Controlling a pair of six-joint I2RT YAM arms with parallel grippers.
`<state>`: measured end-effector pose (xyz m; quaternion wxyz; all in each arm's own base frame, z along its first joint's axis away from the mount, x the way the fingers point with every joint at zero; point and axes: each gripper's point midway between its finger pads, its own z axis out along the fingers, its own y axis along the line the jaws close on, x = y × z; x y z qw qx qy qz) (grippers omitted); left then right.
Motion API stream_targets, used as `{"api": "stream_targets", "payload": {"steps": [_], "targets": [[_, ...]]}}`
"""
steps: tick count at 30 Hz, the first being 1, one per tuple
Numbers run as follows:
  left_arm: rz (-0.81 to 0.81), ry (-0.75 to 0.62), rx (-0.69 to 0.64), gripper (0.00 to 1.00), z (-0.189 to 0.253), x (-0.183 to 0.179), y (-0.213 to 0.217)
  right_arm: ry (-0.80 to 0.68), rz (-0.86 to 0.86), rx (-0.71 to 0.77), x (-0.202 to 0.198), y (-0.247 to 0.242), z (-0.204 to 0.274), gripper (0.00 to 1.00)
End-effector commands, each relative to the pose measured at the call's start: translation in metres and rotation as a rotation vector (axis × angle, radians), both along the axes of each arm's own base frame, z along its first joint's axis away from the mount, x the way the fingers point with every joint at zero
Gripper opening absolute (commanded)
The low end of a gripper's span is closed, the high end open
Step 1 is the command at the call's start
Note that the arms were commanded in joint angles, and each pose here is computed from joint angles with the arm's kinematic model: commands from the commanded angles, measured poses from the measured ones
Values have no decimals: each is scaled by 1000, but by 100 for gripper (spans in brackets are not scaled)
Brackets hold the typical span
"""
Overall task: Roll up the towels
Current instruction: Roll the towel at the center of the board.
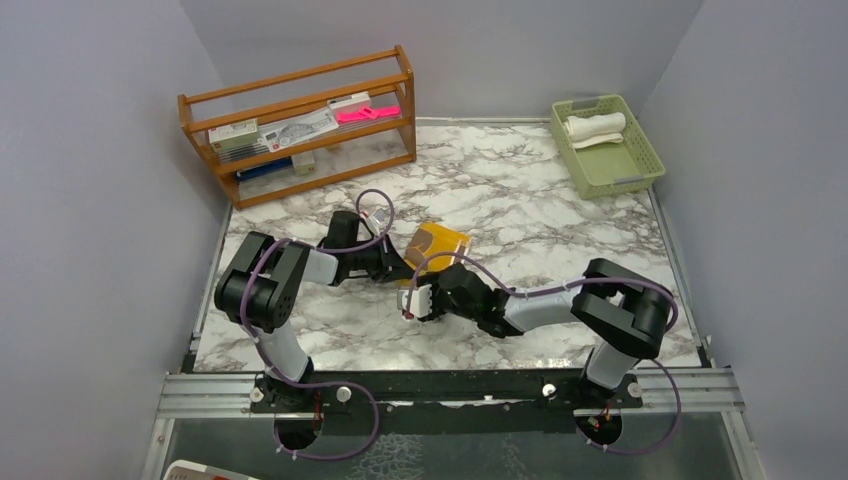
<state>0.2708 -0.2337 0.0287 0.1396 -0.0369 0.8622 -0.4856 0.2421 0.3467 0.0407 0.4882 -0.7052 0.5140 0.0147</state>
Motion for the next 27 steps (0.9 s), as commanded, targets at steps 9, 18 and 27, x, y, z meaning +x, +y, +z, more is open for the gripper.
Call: {"api": "stream_targets", "payload": {"steps": [9, 18, 27], "targets": [[78, 46, 215, 3, -43, 3, 26, 184, -92, -211, -8, -15, -53, 1], [80, -80, 22, 20, 46, 33, 29, 550, -169, 77, -15, 0, -13, 1], [94, -276, 65, 31, 123, 49, 60, 1003, -281, 435, 7, 6, 44, 1]]}}
